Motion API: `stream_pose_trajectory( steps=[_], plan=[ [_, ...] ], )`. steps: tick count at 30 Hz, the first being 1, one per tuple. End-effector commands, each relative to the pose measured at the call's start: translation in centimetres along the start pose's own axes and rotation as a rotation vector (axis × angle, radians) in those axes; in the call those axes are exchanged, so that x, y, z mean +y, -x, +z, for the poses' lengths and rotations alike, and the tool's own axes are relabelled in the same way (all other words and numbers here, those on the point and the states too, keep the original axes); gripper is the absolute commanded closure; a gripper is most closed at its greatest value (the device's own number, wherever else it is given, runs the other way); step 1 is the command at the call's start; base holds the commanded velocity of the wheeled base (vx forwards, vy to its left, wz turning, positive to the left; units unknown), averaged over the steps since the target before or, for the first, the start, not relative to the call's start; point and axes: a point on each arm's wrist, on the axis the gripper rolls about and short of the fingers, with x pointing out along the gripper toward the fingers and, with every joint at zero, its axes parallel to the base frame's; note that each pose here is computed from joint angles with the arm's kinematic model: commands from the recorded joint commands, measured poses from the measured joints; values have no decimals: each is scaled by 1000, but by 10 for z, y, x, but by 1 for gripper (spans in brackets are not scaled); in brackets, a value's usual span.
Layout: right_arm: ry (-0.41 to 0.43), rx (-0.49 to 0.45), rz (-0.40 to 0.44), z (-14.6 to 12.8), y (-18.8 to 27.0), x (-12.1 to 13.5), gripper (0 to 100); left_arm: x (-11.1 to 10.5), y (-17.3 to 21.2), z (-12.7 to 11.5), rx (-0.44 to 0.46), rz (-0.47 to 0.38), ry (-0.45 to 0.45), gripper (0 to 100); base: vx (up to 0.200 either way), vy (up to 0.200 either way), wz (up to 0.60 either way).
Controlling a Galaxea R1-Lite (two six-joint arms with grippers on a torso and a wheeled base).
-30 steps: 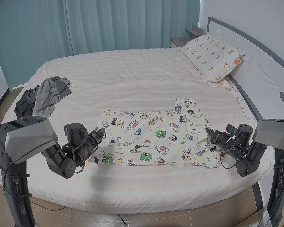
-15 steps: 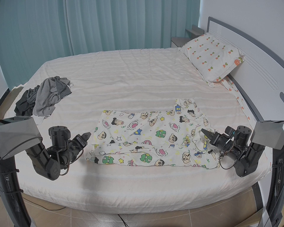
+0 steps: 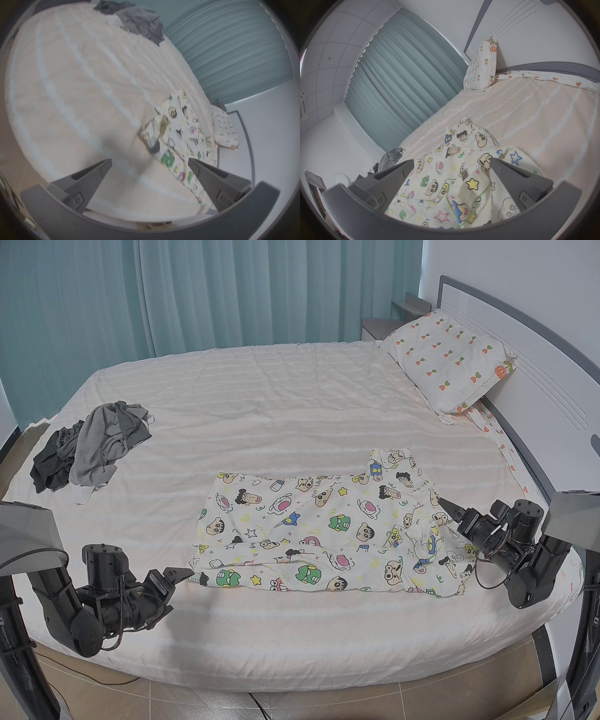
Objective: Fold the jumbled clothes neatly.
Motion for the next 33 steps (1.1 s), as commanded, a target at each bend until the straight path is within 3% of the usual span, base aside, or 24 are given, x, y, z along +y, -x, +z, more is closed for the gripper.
stream_pose_trajectory(
  steps=[1,5,8,13,16,21,26,33],
  plan=[
    [-136,82,123,-19,11,56,0,0,13,-9,45,-54,35,0,0,0,0],
    [-162,230,135,-57,22,71,0,-12,7,-26,19,-36,-10,0,0,0,0],
    [-124,273,150,-60,31,71,0,-21,3,-39,-57,3,-44,0,0,0,0],
    [-105,216,214,-8,43,47,0,-30,6,-47,-97,-7,-44,0,0,0,0],
    [-101,189,228,12,49,33,0,-30,4,-42,-109,-11,-3,0,133,0,0],
    [-80,137,241,32,54,31,0,-33,4,-41,-87,-38,-19,0,200,0,0],
    [-49,78,270,55,67,36,0,-38,3,-47,-59,-62,-122,0,200,0,0],
    [-29,67,302,69,77,40,0,-41,12,-51,-27,-41,-232,0,0,0,0]
  ],
)
